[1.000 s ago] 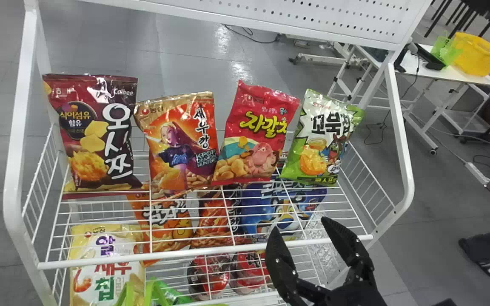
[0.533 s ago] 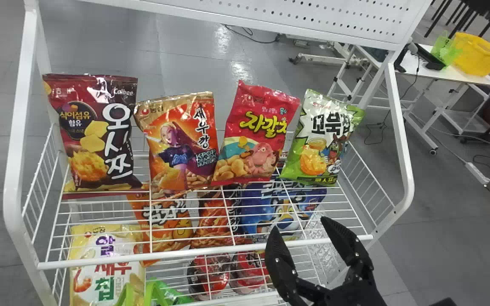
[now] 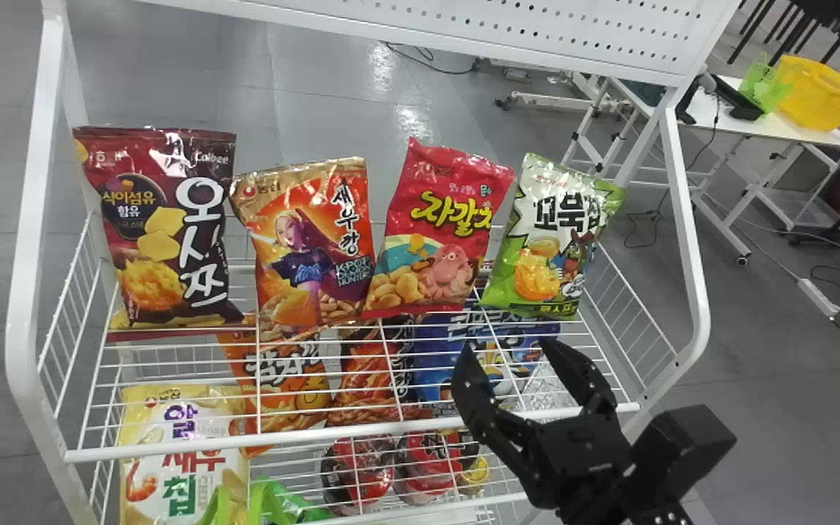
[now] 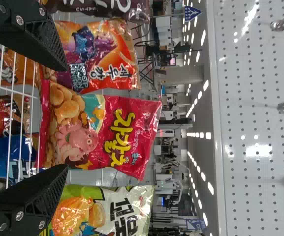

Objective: Hold basket handle with left hand then pick Gkobukchip with right hand and place into basket

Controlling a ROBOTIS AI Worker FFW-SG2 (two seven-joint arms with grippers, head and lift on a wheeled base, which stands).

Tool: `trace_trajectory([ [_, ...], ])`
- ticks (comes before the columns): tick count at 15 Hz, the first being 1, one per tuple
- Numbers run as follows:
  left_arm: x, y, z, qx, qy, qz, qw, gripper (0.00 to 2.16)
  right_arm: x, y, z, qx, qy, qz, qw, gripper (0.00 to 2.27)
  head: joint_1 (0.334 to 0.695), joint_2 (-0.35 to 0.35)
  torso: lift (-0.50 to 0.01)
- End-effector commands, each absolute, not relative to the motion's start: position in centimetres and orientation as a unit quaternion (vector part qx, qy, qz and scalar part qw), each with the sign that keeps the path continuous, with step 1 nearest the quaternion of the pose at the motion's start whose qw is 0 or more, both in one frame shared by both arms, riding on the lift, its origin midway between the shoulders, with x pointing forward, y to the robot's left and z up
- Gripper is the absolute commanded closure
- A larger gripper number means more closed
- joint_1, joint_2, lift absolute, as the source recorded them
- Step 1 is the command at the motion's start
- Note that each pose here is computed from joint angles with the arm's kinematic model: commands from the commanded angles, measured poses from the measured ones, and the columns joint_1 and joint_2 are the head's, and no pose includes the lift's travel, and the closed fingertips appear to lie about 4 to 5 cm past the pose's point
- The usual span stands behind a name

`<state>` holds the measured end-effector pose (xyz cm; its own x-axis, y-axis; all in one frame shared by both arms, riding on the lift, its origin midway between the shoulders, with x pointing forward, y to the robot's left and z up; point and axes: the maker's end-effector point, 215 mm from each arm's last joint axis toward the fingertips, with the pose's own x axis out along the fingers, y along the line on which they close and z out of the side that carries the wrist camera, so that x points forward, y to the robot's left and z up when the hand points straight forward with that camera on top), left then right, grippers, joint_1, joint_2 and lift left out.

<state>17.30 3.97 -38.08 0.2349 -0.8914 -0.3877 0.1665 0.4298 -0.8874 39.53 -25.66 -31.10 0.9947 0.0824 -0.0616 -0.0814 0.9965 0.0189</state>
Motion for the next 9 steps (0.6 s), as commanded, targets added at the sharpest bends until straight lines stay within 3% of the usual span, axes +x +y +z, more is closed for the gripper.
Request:
trace_trajectory([
  [1,17.5,4.2,-38.2,-0.368,0.487,-0.381,0.695,1.76,41.8,-27.7,-31.5,0.004,0.032,0.021,0.999,0.11,0.695,-0.35,-0.032],
  [9,18.1,4.7,-38.9,-0.357,0.491,-0.374,0.702,1.76,51.5,-34.9,-33.9,0.015,0.055,-0.041,0.998,0.11,0.695,-0.35,-0.032],
])
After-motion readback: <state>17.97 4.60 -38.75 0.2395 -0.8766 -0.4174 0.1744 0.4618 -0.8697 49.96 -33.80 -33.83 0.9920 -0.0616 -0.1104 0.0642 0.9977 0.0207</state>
